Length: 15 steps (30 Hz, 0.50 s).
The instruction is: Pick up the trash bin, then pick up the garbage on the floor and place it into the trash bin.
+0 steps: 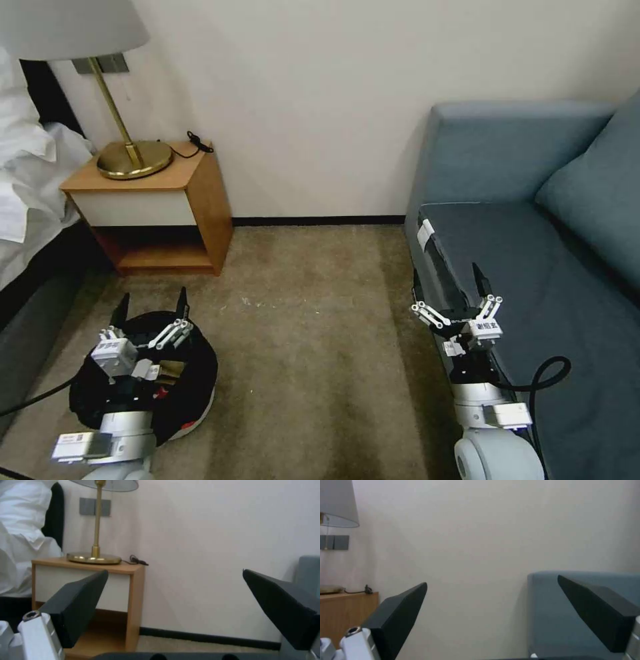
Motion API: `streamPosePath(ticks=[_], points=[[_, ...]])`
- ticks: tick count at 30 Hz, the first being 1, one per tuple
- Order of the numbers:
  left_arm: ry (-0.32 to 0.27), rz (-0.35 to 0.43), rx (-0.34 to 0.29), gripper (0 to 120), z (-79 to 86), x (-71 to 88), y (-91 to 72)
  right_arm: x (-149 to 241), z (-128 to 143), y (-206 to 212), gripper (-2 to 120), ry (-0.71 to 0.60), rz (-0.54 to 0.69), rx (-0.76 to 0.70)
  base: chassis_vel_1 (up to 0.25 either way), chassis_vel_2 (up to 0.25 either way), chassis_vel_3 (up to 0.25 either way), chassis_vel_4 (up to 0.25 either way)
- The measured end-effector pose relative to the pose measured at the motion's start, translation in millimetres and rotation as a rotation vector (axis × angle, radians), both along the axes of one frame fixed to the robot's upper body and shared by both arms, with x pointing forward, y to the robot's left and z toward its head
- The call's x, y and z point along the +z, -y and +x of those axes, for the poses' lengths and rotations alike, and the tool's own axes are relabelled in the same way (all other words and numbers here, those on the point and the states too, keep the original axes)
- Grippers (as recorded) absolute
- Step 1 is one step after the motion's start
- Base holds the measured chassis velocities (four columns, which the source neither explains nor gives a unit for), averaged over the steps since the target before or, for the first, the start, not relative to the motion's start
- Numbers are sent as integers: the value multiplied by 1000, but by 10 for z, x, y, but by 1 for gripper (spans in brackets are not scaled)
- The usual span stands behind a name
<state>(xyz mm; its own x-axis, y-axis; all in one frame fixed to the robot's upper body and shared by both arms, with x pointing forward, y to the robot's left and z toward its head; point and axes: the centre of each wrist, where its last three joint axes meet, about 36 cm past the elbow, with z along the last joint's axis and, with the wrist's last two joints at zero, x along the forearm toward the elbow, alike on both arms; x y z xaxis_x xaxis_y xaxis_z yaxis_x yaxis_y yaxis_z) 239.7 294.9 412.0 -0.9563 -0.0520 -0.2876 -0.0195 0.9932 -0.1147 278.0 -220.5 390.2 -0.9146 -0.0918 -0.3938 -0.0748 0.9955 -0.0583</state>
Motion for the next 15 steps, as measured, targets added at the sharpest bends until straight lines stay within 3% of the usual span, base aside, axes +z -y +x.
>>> streamPosePath(ticks=[15], points=[[-17, 11, 11, 100, -49, -34, -27, -11, 49, -30, 100, -5, -33, -22, 0, 0, 0, 0]])
